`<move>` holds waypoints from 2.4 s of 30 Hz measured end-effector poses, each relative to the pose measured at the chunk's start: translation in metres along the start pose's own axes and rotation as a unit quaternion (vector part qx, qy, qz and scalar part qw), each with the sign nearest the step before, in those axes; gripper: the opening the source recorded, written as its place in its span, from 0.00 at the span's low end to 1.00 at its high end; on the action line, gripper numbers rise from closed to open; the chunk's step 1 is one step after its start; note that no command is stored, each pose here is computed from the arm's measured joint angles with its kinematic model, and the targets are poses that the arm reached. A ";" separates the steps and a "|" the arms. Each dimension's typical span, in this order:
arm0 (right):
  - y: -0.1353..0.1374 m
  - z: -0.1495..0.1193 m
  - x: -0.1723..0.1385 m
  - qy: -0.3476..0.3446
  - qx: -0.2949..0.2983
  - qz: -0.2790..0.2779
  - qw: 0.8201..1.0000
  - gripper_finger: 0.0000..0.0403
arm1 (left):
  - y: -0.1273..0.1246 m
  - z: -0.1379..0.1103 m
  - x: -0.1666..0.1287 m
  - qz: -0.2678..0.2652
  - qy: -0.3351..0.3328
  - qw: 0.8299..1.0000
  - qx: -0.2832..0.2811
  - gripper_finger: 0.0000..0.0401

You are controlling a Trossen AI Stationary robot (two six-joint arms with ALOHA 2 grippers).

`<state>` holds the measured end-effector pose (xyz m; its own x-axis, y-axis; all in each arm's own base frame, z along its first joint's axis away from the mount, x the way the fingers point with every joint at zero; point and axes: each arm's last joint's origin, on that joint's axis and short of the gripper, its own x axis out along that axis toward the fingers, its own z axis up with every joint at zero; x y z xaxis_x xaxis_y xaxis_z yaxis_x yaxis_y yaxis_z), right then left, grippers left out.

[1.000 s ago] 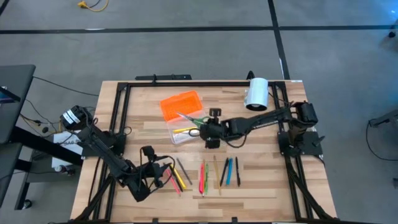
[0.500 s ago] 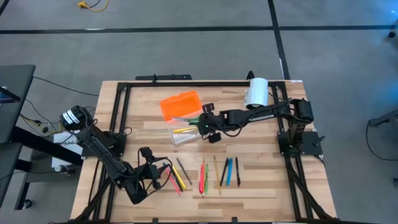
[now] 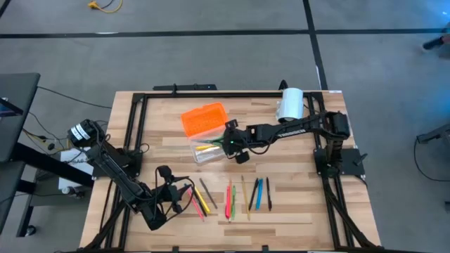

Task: Pick & place school supplies into a supply box
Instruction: Put the green scissors into the supply box, then put the pink pencil into the supply box

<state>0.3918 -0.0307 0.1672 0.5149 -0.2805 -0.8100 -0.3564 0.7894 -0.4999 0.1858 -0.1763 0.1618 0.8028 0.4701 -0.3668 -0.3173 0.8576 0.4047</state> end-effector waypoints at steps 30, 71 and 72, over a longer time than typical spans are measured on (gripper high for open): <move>0.004 -0.009 0.021 0.043 -0.009 -0.012 0.999 0.18 | 0.002 -0.002 0.000 0.004 0.005 1.000 0.004 0.36; 0.026 0.064 -0.107 0.046 0.072 -0.003 0.996 0.37 | -0.004 -0.005 -0.001 -0.087 0.071 0.993 0.032 0.36; 0.033 0.066 -0.117 0.041 0.079 0.008 0.996 0.36 | -0.005 -0.005 -0.001 -0.099 0.076 0.991 0.037 0.36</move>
<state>0.3715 0.0640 0.2654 0.4418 -0.3061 -0.8433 -0.2332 0.8685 -0.4374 0.1842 -0.1799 0.1557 0.7583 0.3254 -0.5649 -0.1186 0.9209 0.3713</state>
